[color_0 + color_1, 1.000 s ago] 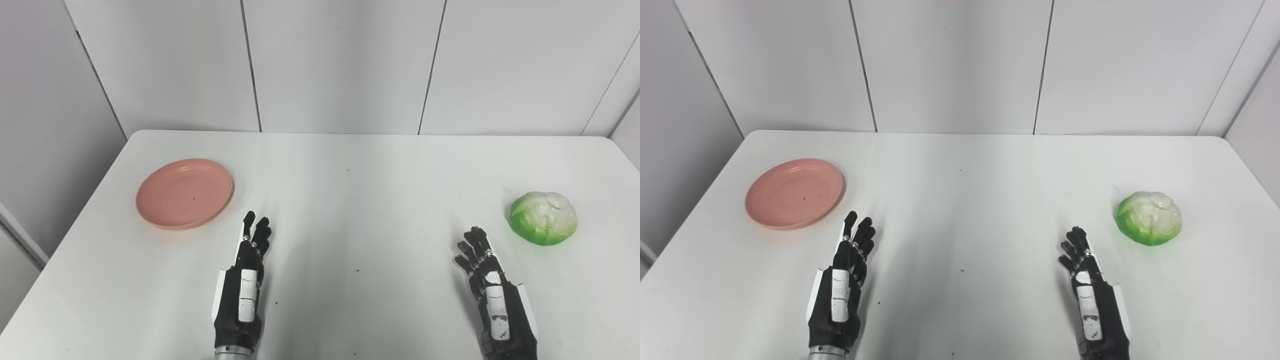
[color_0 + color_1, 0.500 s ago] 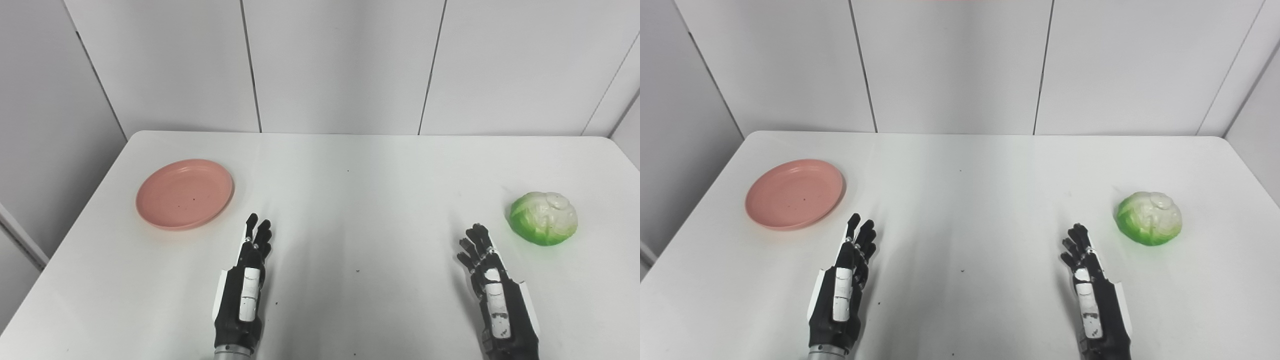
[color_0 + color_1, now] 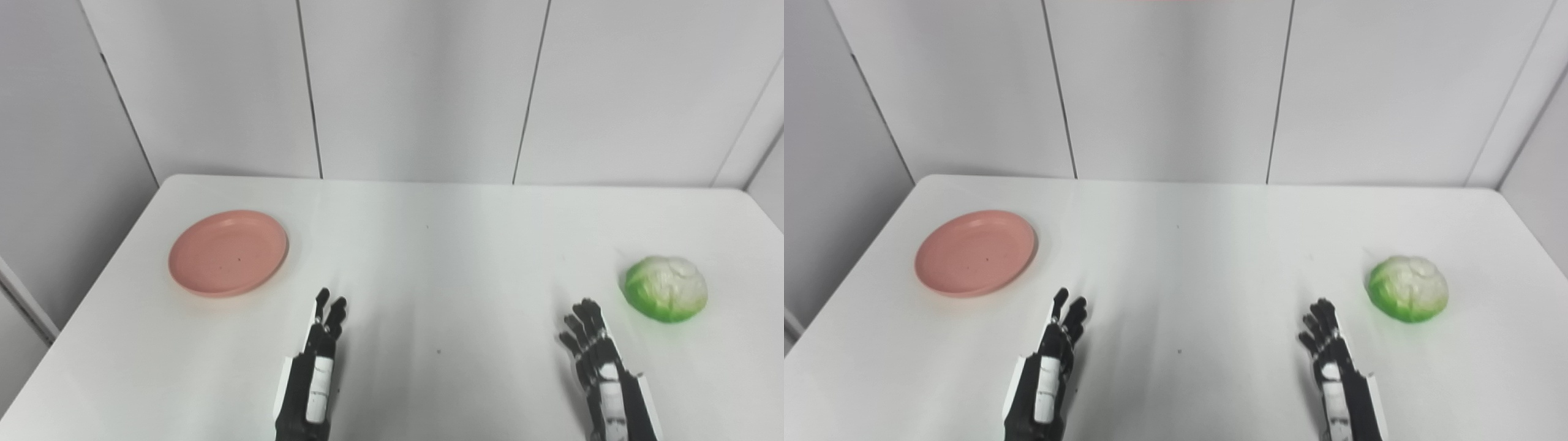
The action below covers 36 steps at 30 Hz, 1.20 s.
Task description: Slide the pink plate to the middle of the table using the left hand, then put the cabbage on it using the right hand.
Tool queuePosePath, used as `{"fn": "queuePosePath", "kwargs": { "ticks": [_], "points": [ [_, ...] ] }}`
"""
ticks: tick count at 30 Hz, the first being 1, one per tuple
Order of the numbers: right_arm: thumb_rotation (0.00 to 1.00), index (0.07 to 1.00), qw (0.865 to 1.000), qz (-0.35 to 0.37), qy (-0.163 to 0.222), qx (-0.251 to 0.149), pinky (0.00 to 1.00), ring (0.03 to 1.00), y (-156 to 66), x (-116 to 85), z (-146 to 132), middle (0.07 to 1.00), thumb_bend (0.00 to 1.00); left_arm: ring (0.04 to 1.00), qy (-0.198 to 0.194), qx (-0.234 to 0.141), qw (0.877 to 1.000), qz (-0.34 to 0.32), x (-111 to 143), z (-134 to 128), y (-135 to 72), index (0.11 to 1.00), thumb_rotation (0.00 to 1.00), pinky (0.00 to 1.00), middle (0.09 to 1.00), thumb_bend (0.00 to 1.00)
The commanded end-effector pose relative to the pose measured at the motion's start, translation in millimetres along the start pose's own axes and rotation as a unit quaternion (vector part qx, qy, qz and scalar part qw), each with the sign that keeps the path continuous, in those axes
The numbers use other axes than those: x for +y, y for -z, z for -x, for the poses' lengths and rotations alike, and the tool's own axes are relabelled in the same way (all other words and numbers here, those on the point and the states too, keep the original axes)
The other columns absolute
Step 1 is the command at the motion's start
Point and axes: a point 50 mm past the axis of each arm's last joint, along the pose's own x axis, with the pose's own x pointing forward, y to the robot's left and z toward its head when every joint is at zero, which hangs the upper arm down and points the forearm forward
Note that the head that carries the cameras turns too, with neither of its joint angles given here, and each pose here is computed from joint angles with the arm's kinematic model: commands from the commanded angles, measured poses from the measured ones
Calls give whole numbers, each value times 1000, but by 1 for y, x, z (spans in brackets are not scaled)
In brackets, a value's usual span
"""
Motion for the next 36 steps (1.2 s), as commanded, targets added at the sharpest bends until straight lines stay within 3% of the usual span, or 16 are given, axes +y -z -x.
{"fn": "queuePosePath", "kwargs": {
  "ticks": [1,7,13,24,30,36],
  "points": [
    [990,977,999,22,9,38,937,955,16,-26,20,970,840,932,-9,20,1000,-15,5,20,13,992,978,986,904,857],
    [998,982,999,15,15,49,968,970,25,-29,20,979,844,916,-5,18,999,-34,3,19,21,977,957,935,881,826],
    [997,979,998,14,11,55,962,970,33,-28,21,977,851,923,-7,19,999,-32,6,20,27,975,949,952,896,795],
    [983,972,998,14,4,55,942,959,37,-23,18,974,833,899,-15,-2,1000,-21,13,18,30,970,911,891,885,824],
    [985,970,998,22,-2,51,917,957,34,-16,12,972,846,901,-28,-29,999,0,25,6,17,967,900,886,898,855],
    [984,950,998,31,-4,45,889,933,29,-10,11,945,839,905,-25,-62,998,10,38,-25,-21,942,910,890,908,887]
  ]
}}
